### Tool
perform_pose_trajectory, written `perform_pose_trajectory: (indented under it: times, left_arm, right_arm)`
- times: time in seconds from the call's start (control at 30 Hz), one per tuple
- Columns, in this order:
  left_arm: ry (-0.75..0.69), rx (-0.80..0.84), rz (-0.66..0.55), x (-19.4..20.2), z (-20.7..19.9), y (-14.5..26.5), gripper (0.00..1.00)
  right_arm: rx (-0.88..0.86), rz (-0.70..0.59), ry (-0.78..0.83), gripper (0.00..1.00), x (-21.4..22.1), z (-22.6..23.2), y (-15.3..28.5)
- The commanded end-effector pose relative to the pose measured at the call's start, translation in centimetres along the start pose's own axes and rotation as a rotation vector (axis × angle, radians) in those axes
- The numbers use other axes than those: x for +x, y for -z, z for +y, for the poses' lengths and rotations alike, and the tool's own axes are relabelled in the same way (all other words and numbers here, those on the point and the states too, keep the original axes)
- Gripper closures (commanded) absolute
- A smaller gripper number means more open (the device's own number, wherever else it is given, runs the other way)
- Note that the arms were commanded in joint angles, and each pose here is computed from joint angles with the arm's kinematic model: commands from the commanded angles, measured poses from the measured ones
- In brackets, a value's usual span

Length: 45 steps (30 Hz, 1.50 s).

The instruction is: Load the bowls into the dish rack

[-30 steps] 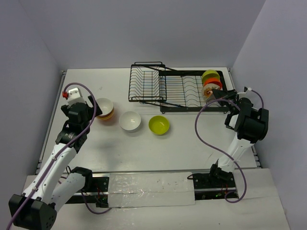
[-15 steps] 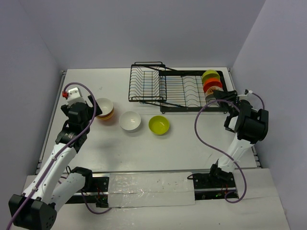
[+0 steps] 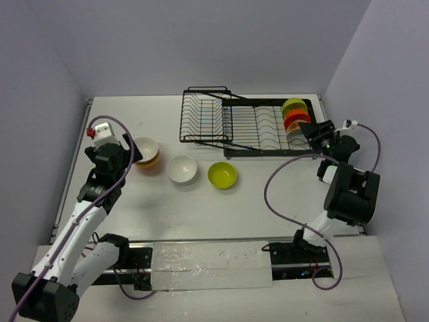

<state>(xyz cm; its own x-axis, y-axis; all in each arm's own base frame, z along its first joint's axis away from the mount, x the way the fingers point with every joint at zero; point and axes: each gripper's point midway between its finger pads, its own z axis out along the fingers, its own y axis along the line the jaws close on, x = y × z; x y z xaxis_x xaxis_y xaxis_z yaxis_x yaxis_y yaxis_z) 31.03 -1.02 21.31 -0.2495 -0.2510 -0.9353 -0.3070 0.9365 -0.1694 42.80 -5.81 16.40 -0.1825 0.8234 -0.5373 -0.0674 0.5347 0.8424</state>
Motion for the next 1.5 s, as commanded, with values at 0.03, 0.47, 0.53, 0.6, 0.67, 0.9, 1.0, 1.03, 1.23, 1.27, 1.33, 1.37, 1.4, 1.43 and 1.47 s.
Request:
perform_pose_trajectory:
  times: [0.03, 0.47, 0.53, 0.6, 0.67, 0.9, 1.0, 1.03, 1.23, 1.27, 1.33, 1.37, 1.4, 1.43, 1.47]
  left_arm:
    - [0.047, 0.028, -0.059, -2.0, -0.6, 0.6, 0.01]
    - [0.163, -0.015, -0.152, -0.6, 1.1, 0.6, 0.01]
    - [0.182, -0.001, -0.185, -1.1, 1.3, 1.2, 0.01]
    - [0.196, -0.003, -0.209, -1.5, 1.7, 1.8, 0.01]
    - [0.202, -0.001, -0.216, -2.3, 1.8, 2.5, 0.01]
    - [0.109, 0.001, -0.157, -1.8, 2.3, 3.5, 0.01]
    - [0.074, 0.011, -0.147, -1.4, 2.4, 3.7, 0.01]
    - [0.069, 0.007, -0.14, -1.2, 2.5, 3.6, 0.01]
    - [0.063, 0.004, -0.144, -1.0, 2.6, 3.5, 0.01]
    - [0.059, 0.001, -0.139, -0.8, 2.6, 3.4, 0.01]
    - [0.059, 0.003, -0.133, -0.8, 2.5, 3.4, 0.01]
    - [0.064, 0.004, -0.134, -0.8, 2.5, 3.5, 0.01]
    - [0.067, 0.001, -0.132, -0.8, 2.6, 3.5, 0.01]
    - [0.066, 0.001, -0.135, -0.8, 2.6, 3.5, 0.01]
    - [0.067, 0.002, -0.137, -0.8, 2.6, 3.5, 0.01]
  right_arm:
    - [0.09, 0.052, 0.171, 0.28, 0.0, 1.4, 1.8]
    - [-0.008, 0.413, 0.726, 0.26, 12.0, 12.6, 4.6]
    - [-0.041, 0.508, 0.821, 0.26, 15.6, 13.4, 5.5]
    - [-0.045, 0.607, 0.88, 0.27, 18.7, 13.6, 6.6]
    - [-0.056, 0.711, 0.921, 0.27, 20.7, 13.9, 7.9]
    - [-0.138, 0.927, 1.012, 0.3, 28.4, 14.3, 11.2]
    - [-0.154, 1.024, 1.066, 0.32, 31.1, 14.5, 11.7]
    - [-0.165, 1.025, 1.072, 0.32, 31.4, 15.5, 11.3]
    - [-0.174, 1.125, 1.133, 0.36, 34.5, 15.8, 10.5]
    - [-0.157, 1.156, 1.145, 0.37, 35.2, 15.2, 10.6]
    - [-0.135, 1.147, 1.167, 0.4, 35.3, 15.4, 9.8]
    - [-0.107, 1.175, 1.178, 0.42, 35.7, 14.5, 9.8]
    - [-0.1, 1.184, 1.188, 0.44, 35.9, 14.4, 9.7]
    - [-0.092, 1.187, 1.193, 0.44, 35.9, 14.6, 9.5]
    - [-0.073, 1.208, 1.199, 0.45, 36.3, 14.0, 9.5]
